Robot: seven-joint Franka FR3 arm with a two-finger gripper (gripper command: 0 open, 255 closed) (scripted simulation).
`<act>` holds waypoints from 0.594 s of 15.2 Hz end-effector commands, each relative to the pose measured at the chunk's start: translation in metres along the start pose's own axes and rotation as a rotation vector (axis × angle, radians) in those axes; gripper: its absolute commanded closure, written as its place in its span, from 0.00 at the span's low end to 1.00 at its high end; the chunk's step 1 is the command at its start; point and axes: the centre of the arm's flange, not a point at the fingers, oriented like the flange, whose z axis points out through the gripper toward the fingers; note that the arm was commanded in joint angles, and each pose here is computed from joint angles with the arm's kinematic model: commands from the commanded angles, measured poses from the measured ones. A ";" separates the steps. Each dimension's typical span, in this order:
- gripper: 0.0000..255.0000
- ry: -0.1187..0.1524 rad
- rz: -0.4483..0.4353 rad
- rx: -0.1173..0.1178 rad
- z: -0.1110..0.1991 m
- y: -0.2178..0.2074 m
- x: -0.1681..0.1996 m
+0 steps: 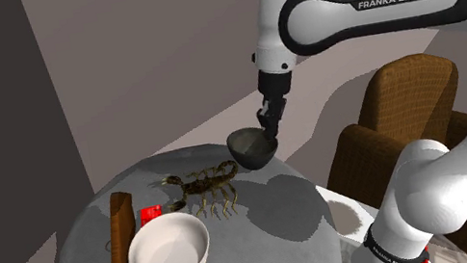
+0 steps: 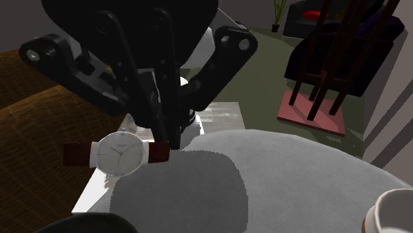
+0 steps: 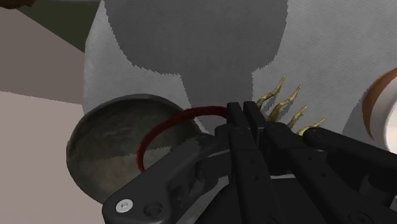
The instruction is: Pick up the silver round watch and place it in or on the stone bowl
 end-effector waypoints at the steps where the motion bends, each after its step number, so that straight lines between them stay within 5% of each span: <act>1: 1.00 0.000 0.000 -0.001 -0.004 0.023 0.016; 9: 1.00 0.000 0.000 -0.001 -0.002 0.083 0.067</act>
